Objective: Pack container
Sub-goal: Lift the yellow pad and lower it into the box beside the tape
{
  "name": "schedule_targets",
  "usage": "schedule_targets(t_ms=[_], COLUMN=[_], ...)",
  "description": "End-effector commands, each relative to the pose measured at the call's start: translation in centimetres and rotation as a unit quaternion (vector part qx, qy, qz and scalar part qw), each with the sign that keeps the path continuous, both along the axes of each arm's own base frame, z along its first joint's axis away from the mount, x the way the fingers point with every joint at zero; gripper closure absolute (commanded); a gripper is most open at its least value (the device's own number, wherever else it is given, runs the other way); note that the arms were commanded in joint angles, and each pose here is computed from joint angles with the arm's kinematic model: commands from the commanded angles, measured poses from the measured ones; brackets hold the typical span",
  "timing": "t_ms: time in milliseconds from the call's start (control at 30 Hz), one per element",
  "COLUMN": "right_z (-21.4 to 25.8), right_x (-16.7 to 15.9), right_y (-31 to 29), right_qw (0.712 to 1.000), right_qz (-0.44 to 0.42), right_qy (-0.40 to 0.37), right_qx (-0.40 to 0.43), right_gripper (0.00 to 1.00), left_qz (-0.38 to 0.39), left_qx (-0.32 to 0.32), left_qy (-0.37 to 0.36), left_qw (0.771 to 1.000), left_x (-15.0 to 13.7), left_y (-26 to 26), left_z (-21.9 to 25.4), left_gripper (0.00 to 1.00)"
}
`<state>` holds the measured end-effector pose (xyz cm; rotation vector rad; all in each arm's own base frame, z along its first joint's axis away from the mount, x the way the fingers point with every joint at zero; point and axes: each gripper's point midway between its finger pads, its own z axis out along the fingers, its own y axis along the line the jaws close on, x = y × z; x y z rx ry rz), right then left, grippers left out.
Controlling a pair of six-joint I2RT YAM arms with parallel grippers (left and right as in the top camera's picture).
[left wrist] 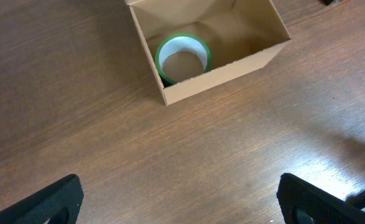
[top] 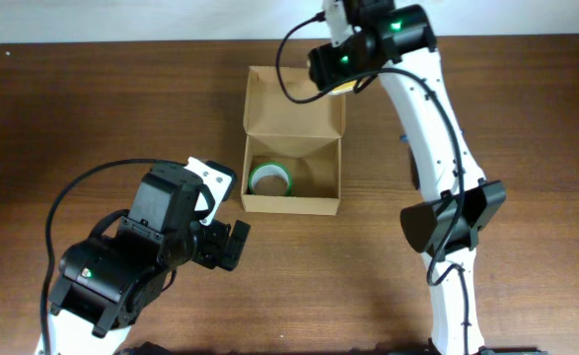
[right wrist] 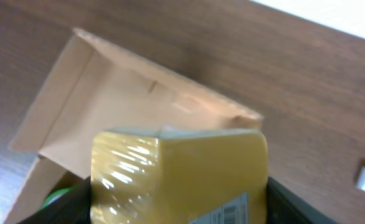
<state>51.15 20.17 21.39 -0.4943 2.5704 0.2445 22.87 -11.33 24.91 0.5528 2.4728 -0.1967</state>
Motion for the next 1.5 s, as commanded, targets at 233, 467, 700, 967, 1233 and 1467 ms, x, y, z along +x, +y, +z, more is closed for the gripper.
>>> schedule_targets(t_ms=[233,467,700,967,1233,1467], right_z=[0.2,-3.2,-6.7,-8.2,-11.5,-13.6], right_x=[-7.8,-12.5,-13.7,-13.6,-13.7,-13.2], right_y=[2.0,2.7,3.3,2.0,3.3,2.9], right_qw=[0.999,0.999,0.996,0.989,0.987,0.983], right_qz=[-0.005,-0.012,-0.055,-0.125,-0.135,-0.154], right_qy=[-0.024,0.009,0.055,0.065,0.091,0.096], right_qx=[0.045,0.043,0.046,0.035,0.018,0.0], right_gripper=[0.28,0.27,0.31,0.32,0.32,0.32], left_qz=[-0.01,-0.01,-0.01,-0.01,-0.01,-0.01], left_qx=[-0.008,-0.008,-0.008,-0.008,-0.008,-0.008], left_qy=[-0.014,-0.014,-0.014,-0.014,-0.014,-0.014], left_qw=[1.0,1.0,1.0,1.0,1.0,1.0], left_x=[-0.1,-0.1,-0.1,-0.1,-0.1,-0.1], left_y=[-0.2,-0.2,-0.2,-0.2,-0.2,-0.2], left_z=[1.0,1.0,1.0,1.0,1.0,1.0], left_gripper=[0.0,0.0,0.0,0.0,0.01,0.0])
